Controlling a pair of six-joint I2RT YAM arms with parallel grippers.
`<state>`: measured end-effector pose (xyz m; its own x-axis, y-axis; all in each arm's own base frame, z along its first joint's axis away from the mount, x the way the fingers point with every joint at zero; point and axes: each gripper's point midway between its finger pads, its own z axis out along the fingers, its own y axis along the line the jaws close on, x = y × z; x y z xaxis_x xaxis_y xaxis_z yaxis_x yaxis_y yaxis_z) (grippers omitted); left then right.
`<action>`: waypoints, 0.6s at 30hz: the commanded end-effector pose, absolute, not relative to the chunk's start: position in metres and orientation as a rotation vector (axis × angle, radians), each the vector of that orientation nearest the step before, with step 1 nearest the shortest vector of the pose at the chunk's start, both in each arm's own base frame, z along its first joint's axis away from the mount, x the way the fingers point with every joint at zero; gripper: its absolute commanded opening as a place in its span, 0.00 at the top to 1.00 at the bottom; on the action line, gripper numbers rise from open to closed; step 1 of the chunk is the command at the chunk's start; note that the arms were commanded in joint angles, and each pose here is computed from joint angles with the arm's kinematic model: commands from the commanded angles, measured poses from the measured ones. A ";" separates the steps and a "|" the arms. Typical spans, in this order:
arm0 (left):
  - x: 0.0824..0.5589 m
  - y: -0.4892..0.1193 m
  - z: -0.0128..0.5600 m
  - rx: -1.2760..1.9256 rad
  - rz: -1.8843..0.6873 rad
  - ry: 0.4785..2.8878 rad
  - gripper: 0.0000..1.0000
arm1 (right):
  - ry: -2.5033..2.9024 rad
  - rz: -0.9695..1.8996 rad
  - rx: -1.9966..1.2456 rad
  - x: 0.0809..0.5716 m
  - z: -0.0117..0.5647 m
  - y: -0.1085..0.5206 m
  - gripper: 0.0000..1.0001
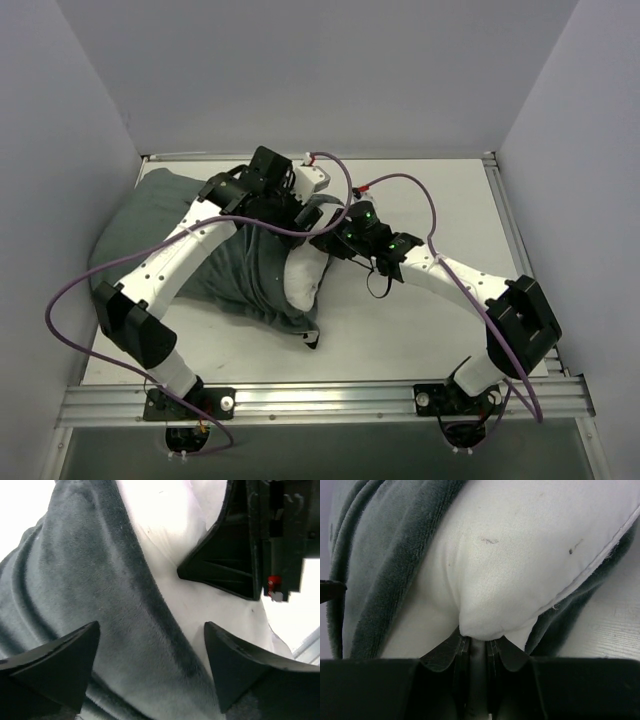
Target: Remove the pillowcase from the pillow
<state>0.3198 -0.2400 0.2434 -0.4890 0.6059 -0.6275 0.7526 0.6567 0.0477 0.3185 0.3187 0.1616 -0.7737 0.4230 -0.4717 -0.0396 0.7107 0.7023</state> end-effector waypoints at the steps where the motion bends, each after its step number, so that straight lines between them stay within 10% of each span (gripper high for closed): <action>1: 0.339 -0.238 0.244 1.019 -0.195 2.204 0.10 | 2.202 1.022 0.252 0.321 0.198 0.329 1.00; 9: 0.339 -0.213 0.227 0.983 -0.137 2.284 0.92 | 2.132 1.002 0.255 0.325 0.228 0.309 1.00; 18: 0.335 -0.177 0.240 0.898 -0.173 2.282 0.88 | 1.944 1.010 0.230 0.333 0.320 0.245 1.00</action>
<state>0.3237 -0.2420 0.2492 -0.4539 0.5520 -0.6995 0.7546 0.6556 0.0276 0.3249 0.2800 0.2248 -0.7293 0.4622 -0.5044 -0.0916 0.6646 0.7415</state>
